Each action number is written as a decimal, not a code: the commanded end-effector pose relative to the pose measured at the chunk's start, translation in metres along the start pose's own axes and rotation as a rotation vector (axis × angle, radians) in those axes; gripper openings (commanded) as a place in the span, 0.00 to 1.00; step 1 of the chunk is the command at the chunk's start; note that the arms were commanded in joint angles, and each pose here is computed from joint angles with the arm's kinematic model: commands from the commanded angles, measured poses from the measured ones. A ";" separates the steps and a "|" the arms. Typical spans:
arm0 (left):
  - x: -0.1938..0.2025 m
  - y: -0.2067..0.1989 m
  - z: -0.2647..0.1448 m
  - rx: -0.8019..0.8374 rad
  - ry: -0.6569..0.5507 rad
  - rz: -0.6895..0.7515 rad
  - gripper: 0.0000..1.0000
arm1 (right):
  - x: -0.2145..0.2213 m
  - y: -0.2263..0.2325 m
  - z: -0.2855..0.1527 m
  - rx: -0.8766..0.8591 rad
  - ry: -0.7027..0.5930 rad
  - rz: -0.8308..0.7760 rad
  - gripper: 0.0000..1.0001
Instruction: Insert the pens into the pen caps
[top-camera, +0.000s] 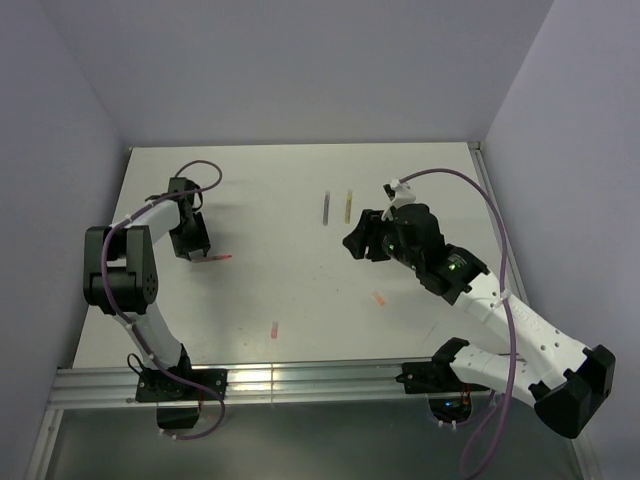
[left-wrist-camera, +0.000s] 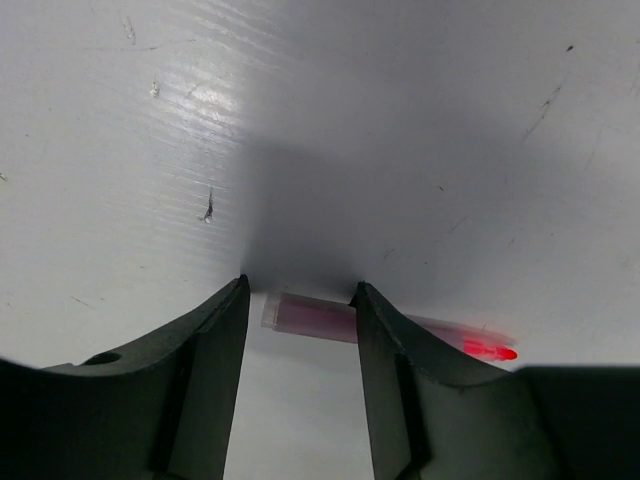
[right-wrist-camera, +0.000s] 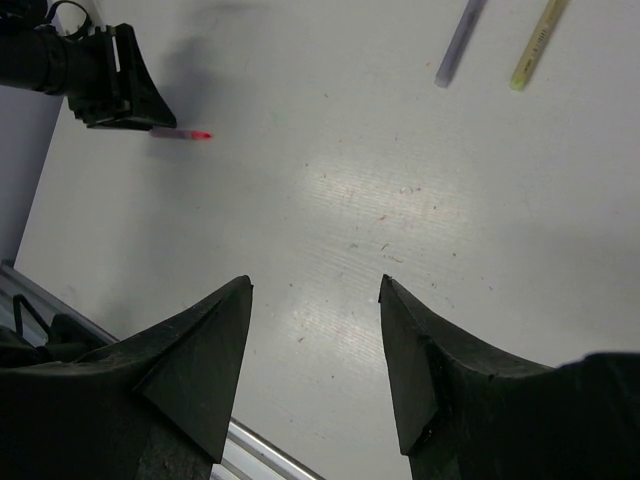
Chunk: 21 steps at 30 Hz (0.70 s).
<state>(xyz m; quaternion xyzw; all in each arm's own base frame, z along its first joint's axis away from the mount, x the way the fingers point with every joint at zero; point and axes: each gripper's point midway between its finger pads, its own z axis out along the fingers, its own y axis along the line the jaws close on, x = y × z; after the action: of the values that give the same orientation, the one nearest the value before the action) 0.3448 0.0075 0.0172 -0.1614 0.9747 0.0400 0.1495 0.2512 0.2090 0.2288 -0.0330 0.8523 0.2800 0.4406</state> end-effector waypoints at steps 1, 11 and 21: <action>0.006 0.001 0.007 -0.006 0.013 -0.034 0.48 | -0.011 0.006 -0.005 -0.035 -0.054 0.014 0.61; 0.042 -0.007 0.009 0.093 0.068 -0.194 0.33 | -0.009 0.013 -0.007 -0.092 -0.072 0.044 0.61; 0.073 -0.035 -0.011 0.316 0.012 -0.433 0.28 | -0.007 0.009 -0.019 -0.099 -0.112 0.069 0.61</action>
<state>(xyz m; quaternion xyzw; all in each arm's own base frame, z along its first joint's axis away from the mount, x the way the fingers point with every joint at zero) 0.3194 -0.0199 0.0183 -0.3006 0.9226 -0.0870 0.2256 0.2354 0.2074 0.2350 -0.0206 0.8291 0.3260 0.4539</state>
